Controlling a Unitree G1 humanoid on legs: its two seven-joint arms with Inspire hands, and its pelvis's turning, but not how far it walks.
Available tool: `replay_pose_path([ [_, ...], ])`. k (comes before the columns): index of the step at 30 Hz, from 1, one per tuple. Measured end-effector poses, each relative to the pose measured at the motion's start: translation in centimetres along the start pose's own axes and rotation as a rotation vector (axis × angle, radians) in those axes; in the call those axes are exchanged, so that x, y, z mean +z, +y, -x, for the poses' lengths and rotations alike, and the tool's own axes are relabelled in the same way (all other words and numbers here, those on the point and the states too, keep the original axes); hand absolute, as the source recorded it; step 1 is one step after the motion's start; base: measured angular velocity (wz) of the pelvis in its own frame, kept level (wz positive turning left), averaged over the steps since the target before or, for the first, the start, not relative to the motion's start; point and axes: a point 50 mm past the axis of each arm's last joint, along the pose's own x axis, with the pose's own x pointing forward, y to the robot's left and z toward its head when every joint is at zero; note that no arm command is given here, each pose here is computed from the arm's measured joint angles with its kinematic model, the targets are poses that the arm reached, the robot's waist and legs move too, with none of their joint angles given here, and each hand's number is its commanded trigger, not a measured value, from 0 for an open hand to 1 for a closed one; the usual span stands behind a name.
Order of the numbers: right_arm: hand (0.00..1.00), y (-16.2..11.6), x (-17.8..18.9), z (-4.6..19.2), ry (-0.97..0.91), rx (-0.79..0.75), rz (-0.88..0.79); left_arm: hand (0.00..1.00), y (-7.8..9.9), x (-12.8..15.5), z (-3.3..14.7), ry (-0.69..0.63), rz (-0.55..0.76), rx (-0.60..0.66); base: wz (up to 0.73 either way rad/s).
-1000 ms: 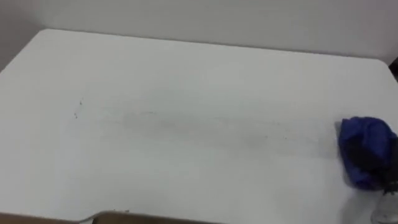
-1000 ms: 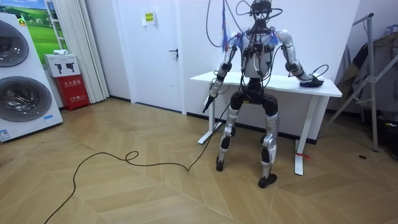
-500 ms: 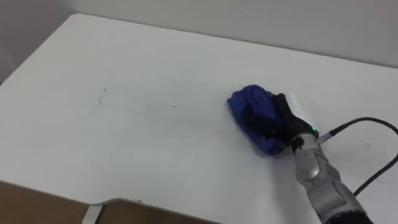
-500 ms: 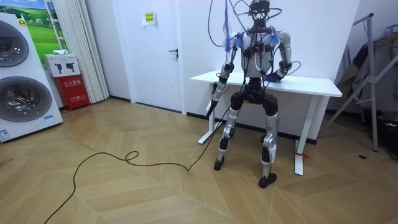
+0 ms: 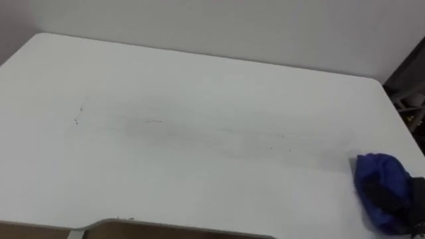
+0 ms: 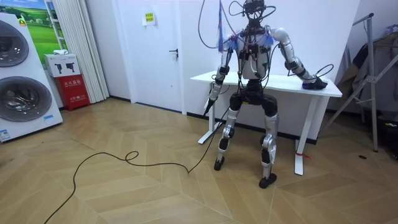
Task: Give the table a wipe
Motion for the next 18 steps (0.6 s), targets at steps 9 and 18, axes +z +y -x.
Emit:
replay_pose_path([
  [9,1.0,4.7,16.5,0.4,-0.439,0.147,0.134,0.0,-3.1,2.1,-0.1,-0.039,-0.018,-0.085,-0.22],
  [18,0.65,5.8,23.0,2.1,-0.696,0.215,0.281,0.0,-2.3,-2.9,0.7,0.15,-0.097,-0.117,0.36],
])
